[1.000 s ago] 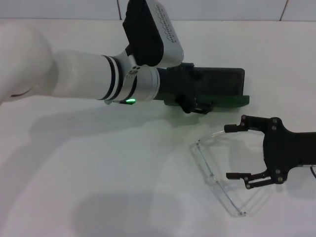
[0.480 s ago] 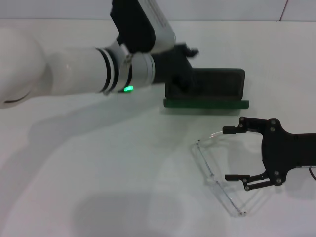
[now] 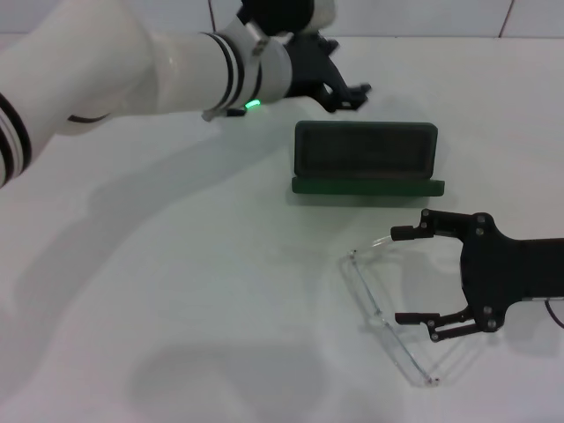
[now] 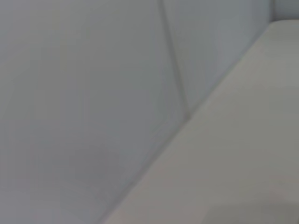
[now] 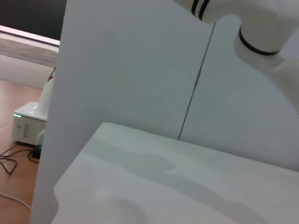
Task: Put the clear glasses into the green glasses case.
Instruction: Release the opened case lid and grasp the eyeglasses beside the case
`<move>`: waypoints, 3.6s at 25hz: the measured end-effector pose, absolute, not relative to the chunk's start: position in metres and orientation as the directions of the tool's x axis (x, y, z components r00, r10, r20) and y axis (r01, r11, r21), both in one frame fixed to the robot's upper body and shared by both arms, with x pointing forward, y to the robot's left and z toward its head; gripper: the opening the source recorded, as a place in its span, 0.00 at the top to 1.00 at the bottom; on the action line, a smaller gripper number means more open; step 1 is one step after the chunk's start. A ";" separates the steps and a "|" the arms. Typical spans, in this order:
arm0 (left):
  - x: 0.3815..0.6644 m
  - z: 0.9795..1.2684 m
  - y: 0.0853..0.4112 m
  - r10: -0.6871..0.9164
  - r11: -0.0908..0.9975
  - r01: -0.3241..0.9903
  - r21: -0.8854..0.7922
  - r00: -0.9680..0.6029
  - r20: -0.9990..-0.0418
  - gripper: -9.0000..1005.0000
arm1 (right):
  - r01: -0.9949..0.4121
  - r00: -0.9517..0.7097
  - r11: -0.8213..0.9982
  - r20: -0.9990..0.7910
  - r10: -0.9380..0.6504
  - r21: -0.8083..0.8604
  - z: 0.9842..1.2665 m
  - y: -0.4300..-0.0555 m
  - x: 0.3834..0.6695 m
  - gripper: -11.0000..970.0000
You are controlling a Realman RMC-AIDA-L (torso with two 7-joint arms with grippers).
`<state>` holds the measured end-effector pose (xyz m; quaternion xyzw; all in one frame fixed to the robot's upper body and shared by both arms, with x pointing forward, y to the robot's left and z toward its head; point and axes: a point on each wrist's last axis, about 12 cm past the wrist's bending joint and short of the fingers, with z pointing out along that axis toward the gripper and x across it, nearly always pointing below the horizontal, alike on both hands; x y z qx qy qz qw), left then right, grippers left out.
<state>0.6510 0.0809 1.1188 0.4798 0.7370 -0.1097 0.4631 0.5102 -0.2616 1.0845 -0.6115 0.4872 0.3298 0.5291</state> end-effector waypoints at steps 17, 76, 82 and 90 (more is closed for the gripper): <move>0.592 1.126 0.091 0.728 0.224 0.962 0.159 -0.056 -0.684 0.27 | -0.945 0.299 0.055 -0.920 -0.253 -0.322 1.084 -0.267 0.508 0.11; 0.496 1.074 0.250 -0.105 0.473 0.878 -0.077 -0.031 -0.994 0.45 | -0.988 0.082 0.102 -0.959 -0.273 -0.114 1.121 -0.264 0.535 0.12; 0.496 1.072 0.263 -0.103 0.526 0.848 -0.068 -0.016 -0.995 0.44 | -0.987 -0.071 0.160 -0.960 -0.272 0.027 1.145 -0.263 0.542 0.12; 0.499 1.070 0.275 -0.086 0.593 0.805 -0.026 0.031 -0.996 0.37 | -0.871 -0.474 0.351 -0.772 -0.424 0.342 1.204 -0.244 0.555 0.12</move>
